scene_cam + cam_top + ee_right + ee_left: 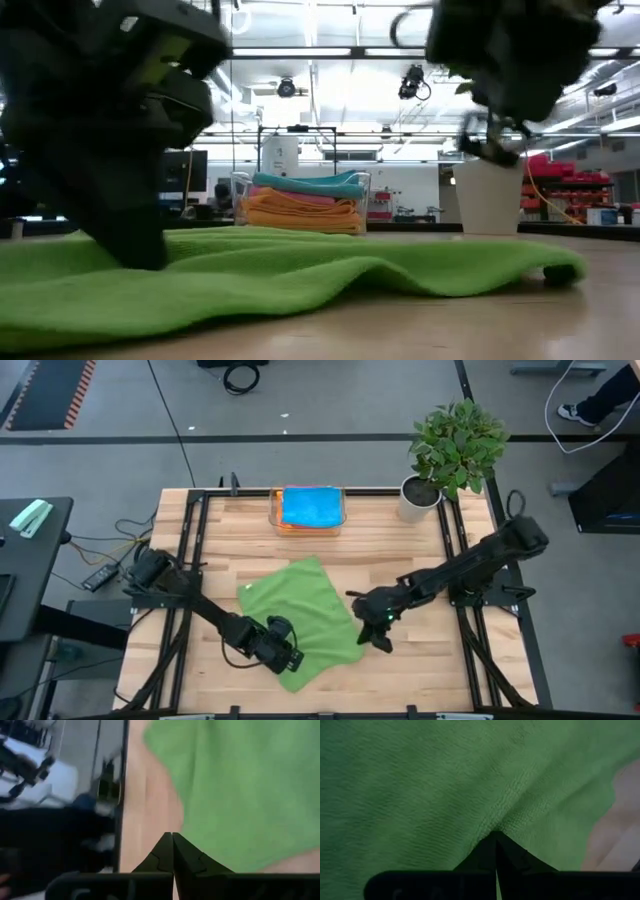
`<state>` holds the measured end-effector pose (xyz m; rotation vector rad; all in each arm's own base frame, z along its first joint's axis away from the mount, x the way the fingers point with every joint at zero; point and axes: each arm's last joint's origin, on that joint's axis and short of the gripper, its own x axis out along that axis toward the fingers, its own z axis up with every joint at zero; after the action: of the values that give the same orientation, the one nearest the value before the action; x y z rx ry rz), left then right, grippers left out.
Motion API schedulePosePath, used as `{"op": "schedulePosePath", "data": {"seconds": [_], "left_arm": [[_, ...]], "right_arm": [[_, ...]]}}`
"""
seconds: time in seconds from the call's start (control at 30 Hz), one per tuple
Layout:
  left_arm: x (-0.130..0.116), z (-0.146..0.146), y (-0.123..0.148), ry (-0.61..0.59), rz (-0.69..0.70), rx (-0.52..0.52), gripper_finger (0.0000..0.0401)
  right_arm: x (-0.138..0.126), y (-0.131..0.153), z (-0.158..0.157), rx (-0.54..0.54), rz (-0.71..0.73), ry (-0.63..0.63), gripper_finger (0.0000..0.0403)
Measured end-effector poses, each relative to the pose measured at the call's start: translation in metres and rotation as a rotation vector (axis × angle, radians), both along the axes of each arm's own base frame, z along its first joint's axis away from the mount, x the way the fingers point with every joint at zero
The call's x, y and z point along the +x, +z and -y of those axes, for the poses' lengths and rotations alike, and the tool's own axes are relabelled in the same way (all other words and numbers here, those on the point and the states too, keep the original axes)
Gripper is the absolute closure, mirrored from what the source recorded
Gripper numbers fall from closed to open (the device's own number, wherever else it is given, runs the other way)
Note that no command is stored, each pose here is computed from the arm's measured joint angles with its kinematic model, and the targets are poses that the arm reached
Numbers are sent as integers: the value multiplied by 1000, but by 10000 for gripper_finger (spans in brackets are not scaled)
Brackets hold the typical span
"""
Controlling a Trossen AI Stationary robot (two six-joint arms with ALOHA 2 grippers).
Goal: Fold microfiber towels
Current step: Fold the green microfiber towel
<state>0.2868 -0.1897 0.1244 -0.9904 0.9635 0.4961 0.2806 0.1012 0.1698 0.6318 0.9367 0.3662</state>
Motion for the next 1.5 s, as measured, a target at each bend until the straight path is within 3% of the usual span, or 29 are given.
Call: {"op": "schedulePosePath", "data": {"seconds": [0.1,0.23,0.47,0.6,0.73,0.87,1.5], "left_arm": [[-6,1,6,-54,-5,37,389],[-14,2,21,-139,1,71,388],[-23,37,42,-356,222,34,384],[-31,57,43,-489,307,52,353],[-42,70,40,-638,336,124,325],[-44,72,38,-704,334,176,306],[-41,79,-10,-793,225,270,301]], "right_arm": [[-6,18,1,-145,130,-22,399],[-11,44,-2,-247,313,-2,398],[-25,21,-37,-483,338,254,370],[-27,2,-53,-580,316,250,353],[-23,-11,-57,-583,262,155,340],[-20,-12,-56,-538,241,81,333],[-19,-10,-57,-494,227,-4,331]]}}
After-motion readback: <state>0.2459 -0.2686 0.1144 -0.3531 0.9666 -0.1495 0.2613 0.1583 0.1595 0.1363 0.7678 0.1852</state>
